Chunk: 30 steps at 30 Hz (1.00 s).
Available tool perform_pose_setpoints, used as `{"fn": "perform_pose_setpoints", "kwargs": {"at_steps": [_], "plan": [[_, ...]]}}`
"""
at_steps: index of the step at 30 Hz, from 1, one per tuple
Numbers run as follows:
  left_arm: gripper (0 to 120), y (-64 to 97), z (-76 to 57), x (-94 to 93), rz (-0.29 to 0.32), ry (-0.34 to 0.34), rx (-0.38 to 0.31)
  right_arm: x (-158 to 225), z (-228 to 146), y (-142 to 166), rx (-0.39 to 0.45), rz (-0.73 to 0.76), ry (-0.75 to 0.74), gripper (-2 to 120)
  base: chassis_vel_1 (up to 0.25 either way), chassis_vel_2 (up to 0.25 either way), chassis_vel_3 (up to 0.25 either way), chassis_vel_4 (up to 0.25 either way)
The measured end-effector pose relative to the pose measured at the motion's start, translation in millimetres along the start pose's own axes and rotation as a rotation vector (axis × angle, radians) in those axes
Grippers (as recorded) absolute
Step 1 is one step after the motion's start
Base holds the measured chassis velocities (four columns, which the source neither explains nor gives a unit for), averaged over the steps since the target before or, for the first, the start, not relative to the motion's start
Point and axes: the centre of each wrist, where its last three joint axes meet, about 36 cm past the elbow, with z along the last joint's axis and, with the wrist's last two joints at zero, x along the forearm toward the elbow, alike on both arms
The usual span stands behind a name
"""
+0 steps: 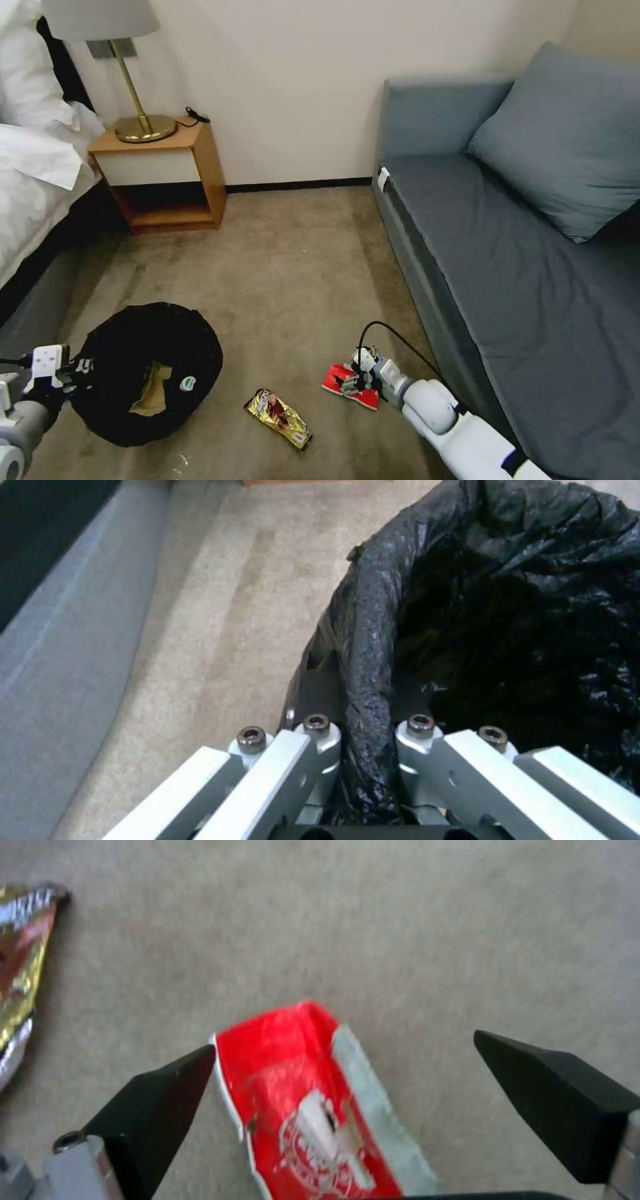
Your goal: Pick up the trash bin, then pick up the garbage on the floor and place it into the trash bin.
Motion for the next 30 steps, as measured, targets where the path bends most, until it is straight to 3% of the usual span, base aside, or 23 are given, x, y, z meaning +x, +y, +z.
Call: {"fn": "perform_pose_setpoints", "kwargs": {"at_steps": [5,9,15,19,22,27,30], "plan": [[5,2.1,-0.5,1.5,-0.007,-0.002,-0.001,-11.8,9.2,-10.1,-0.019,-0.019,0.031,91,0.0,0.0,0.0,0.0],[5,4.0,-1.4,3.1,-0.013,-0.003,-0.004,-17.7,17.1,-15.1,-0.034,-0.021,0.046,70,0.0,0.0,0.0,0.0],[5,4.5,-2.0,3.2,-0.014,-0.004,-0.006,-20.1,21.9,-12.0,-0.02,-0.023,0.041,54,0.0,0.0,0.0,0.0],[5,4.3,-3.4,3.5,-0.013,-0.008,-0.009,-22.5,22.7,-7.0,-0.018,-0.023,0.038,32,0.0,0.0,0.0,0.0],[5,3.7,-3.6,4.2,-0.012,-0.009,-0.009,-22.5,23.5,-5.3,-0.018,-0.023,0.038,26,0.0,0.0,0.0,0.0],[5,2.6,-3.2,5.7,-0.012,-0.009,-0.007,-19.9,25.4,-0.6,-0.017,-0.027,0.032,5,0.0,0.0,0.0,0.0],[5,2.6,-3.8,6.4,-0.012,-0.011,-0.008,-17.0,26.5,-1.2,-0.023,-0.024,0.023,0,0.0,0.0,0.0,0.0]]}}
